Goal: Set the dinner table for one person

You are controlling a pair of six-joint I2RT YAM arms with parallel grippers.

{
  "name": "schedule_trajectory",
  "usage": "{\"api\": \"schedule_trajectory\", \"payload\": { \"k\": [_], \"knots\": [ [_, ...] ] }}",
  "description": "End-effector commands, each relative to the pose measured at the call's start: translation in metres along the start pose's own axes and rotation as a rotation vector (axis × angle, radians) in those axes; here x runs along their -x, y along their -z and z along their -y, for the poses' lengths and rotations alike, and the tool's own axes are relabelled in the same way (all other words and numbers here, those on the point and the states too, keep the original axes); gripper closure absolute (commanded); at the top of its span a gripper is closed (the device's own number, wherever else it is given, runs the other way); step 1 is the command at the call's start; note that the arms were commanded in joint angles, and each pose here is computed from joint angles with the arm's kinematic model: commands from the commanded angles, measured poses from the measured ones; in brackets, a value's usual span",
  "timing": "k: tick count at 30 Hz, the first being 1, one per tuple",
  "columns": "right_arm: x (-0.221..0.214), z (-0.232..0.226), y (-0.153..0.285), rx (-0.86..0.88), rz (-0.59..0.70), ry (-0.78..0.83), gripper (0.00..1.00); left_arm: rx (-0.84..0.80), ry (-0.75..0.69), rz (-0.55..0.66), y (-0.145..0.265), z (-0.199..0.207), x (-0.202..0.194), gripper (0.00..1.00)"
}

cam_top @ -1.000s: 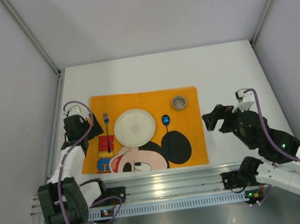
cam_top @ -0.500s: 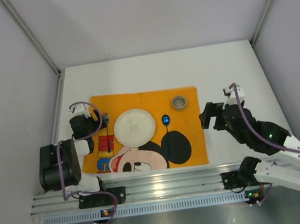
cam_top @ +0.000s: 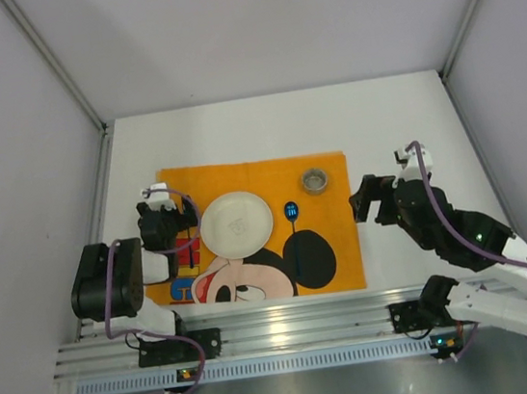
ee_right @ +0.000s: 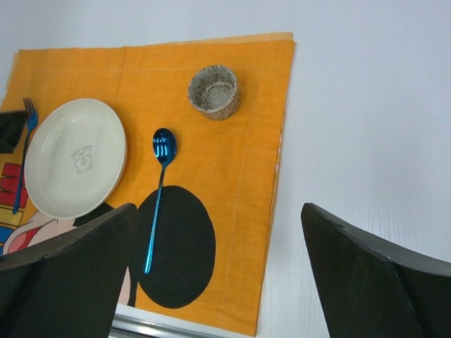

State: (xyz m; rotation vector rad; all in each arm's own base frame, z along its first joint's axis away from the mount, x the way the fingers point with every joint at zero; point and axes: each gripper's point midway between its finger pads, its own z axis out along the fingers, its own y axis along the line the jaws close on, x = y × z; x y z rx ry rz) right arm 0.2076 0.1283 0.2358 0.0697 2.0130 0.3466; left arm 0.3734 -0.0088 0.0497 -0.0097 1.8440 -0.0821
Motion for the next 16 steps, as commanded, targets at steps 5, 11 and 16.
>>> {"api": "schedule_trajectory", "payload": {
  "k": [5,11,16],
  "knots": [
    [0.033,-0.002,0.011,0.013,0.107,-0.056,0.00,0.083,-0.011,0.111,-0.010,-0.013,0.037,0.01],
    [0.056,0.006,0.030,0.027,0.197,-0.098,0.00,0.082,-0.015,0.118,-0.010,-0.013,0.038,0.02],
    [0.055,0.009,0.030,0.019,0.199,-0.062,0.00,0.083,-0.014,0.117,-0.010,-0.014,0.037,0.02]
  ]
}}
